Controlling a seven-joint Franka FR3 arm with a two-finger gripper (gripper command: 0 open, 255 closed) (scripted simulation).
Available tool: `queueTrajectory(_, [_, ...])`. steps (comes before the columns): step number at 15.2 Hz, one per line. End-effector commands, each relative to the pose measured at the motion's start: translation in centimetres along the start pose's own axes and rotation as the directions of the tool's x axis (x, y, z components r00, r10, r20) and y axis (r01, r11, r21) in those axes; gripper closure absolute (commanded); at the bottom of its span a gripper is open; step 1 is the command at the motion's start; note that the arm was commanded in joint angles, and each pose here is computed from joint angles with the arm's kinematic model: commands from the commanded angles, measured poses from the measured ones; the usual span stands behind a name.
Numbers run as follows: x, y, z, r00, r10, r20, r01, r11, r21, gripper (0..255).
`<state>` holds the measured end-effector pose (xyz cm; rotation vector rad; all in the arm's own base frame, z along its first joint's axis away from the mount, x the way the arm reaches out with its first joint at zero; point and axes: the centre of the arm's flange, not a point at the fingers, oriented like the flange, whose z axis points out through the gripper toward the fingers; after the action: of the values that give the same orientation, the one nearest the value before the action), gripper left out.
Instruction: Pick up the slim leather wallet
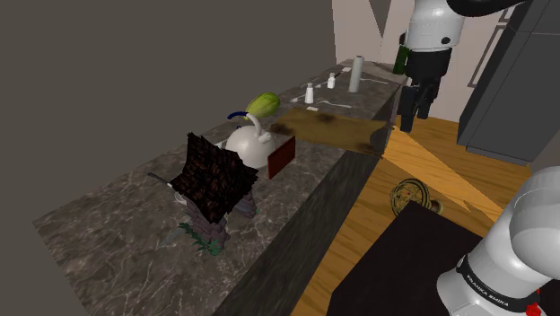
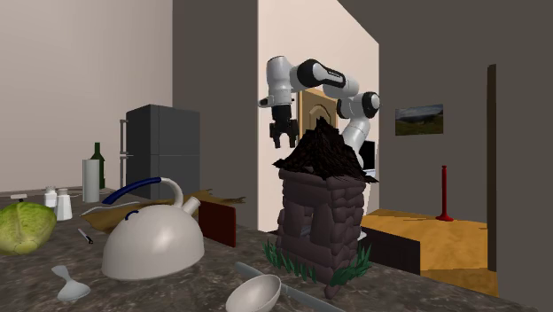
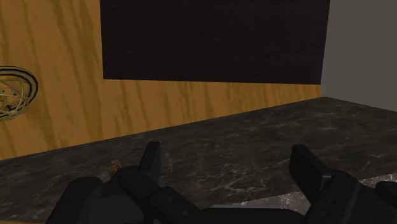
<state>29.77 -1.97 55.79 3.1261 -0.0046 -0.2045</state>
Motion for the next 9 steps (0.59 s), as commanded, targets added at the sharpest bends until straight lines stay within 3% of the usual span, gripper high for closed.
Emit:
queueTrajectory(1, [0.0,0.0,0.0,1.000,0.000,0.000,0.000,1.000,0.000,0])
queueTrajectory(5, [6.2,-0.8,-0.1,0.983,0.139,0.120,-0.151,0.983,0.100,0])
queueTrajectory(9, [12.4,-0.8,0.5,0.933,0.259,0.250,-0.308,0.935,0.179,0])
